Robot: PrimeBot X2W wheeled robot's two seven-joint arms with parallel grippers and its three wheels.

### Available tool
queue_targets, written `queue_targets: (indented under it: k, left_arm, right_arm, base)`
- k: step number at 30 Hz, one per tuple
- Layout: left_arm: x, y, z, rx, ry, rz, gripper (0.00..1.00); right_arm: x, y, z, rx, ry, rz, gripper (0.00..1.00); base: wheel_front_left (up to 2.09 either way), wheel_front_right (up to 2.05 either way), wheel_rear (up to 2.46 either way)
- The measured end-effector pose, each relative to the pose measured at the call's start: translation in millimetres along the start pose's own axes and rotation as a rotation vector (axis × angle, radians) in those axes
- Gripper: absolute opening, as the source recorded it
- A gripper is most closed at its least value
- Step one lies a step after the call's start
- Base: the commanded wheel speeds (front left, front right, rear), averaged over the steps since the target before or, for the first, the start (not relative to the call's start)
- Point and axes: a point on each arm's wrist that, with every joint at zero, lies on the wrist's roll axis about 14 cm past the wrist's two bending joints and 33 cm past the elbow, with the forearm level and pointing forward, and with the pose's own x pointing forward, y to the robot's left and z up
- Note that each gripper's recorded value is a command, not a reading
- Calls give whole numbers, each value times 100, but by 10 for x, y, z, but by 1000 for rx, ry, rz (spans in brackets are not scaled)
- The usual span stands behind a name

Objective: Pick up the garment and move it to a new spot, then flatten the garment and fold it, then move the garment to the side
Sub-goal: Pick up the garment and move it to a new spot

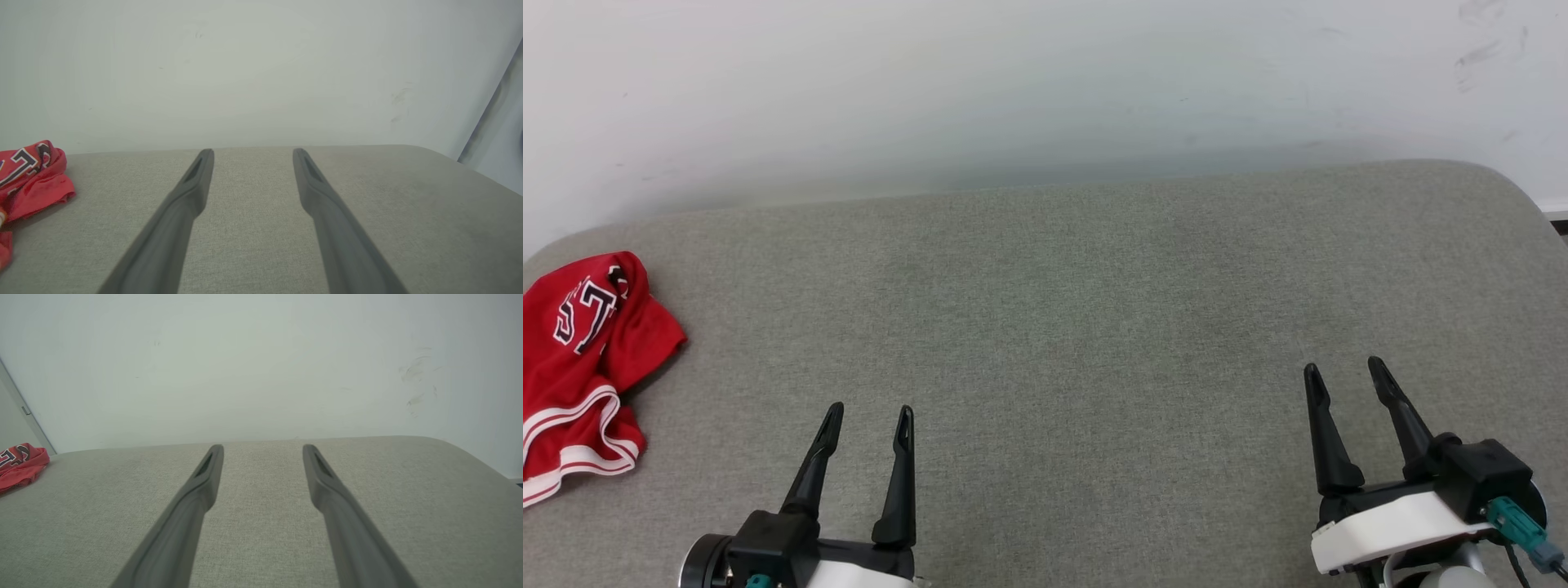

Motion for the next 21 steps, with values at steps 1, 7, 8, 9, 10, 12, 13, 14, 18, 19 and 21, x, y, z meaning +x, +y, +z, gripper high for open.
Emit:
queue_targets:
  k: [1,7,8,9,10,12,13,14,18,19,21]
  left_arm:
    - [0,-6,0,9,0,-7,100]
    - [-18,-28,-3,38,-3,-25,100]
    - [-22,-30,-4,37,-2,-25,100]
    - [-26,-28,-4,35,-2,-25,100]
    - [-30,-23,-3,34,-2,-23,100]
    - [-43,10,10,33,-6,-11,100]
    - [-50,48,16,25,-8,4,100]
    - [-62,90,20,16,-8,20,100]
    - [-117,212,45,23,-13,56,100]
    - [-137,243,50,25,-13,65,100]
    - [-184,312,65,31,-15,88,100]
  right_arm:
    - [1,1,1,-4,-1,1,100]
    - [-5,20,-13,-28,-1,10,100]
    - [-4,27,-17,-28,0,12,100]
    - [1,34,-20,-28,1,15,100]
    - [6,47,-24,-26,1,18,100]
    - [23,84,-33,-24,3,30,100]
    - [32,108,-40,-22,4,37,100]
    - [44,139,-45,-20,5,47,100]
    - [87,294,-97,3,17,91,100]
    - [98,339,-109,5,20,105,100]
    - [127,434,-127,10,23,133,100]
  base:
    - [0,0,0]
    - [0,0,0]
    - [0,0,0]
    - [0,0,0]
    - [0,0,0]
    - [0,0,0]
    - [0,0,0]
    - [0,0,0]
    - [0,0,0]
    - [0,0,0]
    - [0,0,0]
